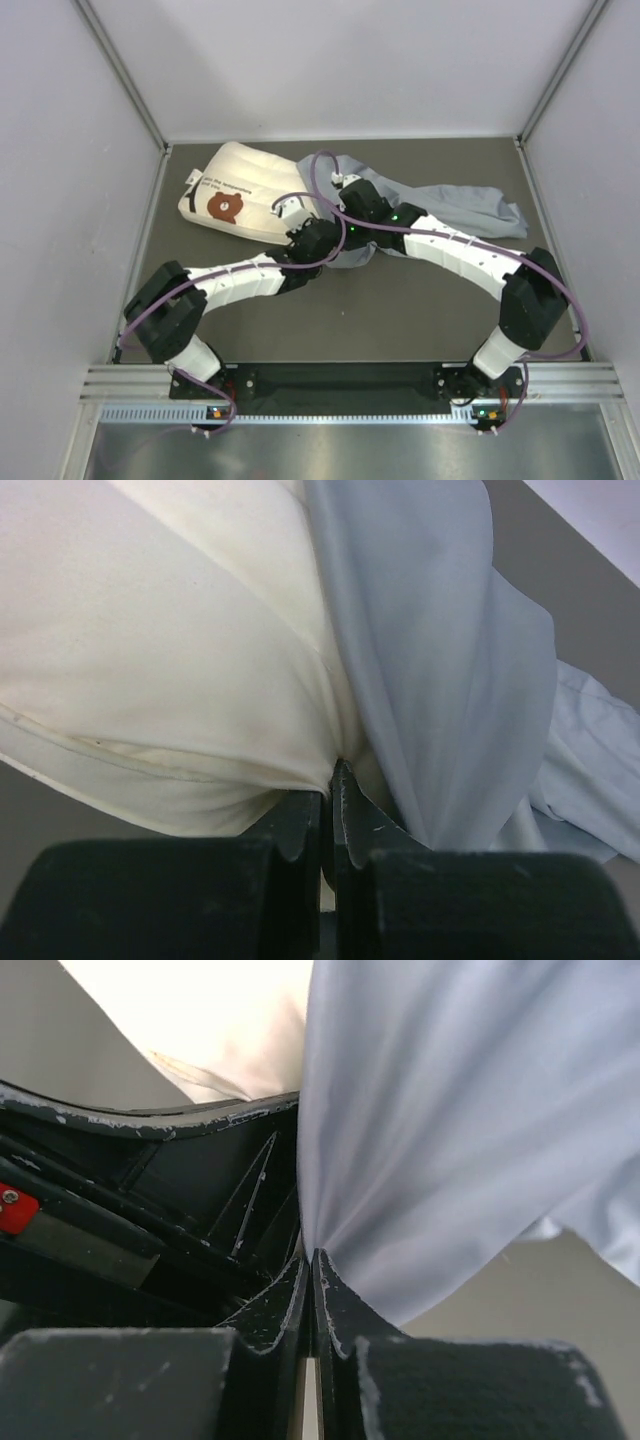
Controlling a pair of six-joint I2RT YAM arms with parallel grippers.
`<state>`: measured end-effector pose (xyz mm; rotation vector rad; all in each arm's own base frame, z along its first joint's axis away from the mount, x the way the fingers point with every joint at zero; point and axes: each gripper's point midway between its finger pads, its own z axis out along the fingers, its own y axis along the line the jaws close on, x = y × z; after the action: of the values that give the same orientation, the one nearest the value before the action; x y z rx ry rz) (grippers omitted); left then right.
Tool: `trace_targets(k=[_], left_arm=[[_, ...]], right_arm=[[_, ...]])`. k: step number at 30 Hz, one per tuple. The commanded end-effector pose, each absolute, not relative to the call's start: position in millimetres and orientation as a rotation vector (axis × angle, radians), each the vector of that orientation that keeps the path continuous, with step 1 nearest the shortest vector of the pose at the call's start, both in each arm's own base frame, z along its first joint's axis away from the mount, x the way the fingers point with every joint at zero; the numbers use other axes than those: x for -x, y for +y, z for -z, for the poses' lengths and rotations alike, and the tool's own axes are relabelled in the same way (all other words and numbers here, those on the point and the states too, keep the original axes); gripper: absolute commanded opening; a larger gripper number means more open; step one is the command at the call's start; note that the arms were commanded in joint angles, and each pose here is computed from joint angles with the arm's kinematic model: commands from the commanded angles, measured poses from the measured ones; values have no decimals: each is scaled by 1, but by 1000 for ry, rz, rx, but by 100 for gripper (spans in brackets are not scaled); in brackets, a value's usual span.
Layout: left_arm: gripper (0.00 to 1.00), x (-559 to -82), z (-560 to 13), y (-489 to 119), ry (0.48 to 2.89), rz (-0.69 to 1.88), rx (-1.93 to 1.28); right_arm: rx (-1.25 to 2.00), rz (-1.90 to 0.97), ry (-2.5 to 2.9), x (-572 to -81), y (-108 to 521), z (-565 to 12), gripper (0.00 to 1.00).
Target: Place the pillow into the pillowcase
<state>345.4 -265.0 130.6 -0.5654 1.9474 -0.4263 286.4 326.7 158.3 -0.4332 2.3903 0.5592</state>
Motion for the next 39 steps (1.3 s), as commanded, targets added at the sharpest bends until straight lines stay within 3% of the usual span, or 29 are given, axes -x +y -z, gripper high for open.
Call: trace_targets(k=[1, 11, 13, 14, 15, 17, 19, 29, 32, 35, 39], left_arm=[[0, -352, -148, -312, 1865, 652, 583], [0, -329, -171, -321, 1836, 789, 528], [4, -320, -171, -321, 1870, 816, 490], [7, -315, -163, -315, 1908, 775, 472], [29, -314, -162, -307, 1913, 738, 474], [56, -308, -151, -284, 1981, 618, 458], [65, -318, -149, -266, 2058, 633, 494], [78, -328, -152, -151, 2148, 397, 569], [79, -335, -148, -116, 2173, 433, 624], [82, -347, -137, -59, 2182, 315, 735], [86, -356, -110, -35, 2236, 267, 813]], right_arm=[[423, -764, 2275, -287, 352, -212, 3], [328, -818, 2264, -333, 335, -230, 0], [320, -820, 2262, -343, 336, -236, 0], [330, -826, 2267, -344, 338, -235, 0], [333, -818, 2285, -347, 339, -230, 0], [337, -819, 2281, -350, 342, -231, 0], [337, -816, 2295, -351, 343, -224, 0], [320, -834, 2325, -344, 343, -201, 1], [321, -832, 2337, -340, 342, -196, 1], [330, -831, 2339, -337, 343, -194, 2], [335, -830, 2340, -334, 344, -192, 3]])
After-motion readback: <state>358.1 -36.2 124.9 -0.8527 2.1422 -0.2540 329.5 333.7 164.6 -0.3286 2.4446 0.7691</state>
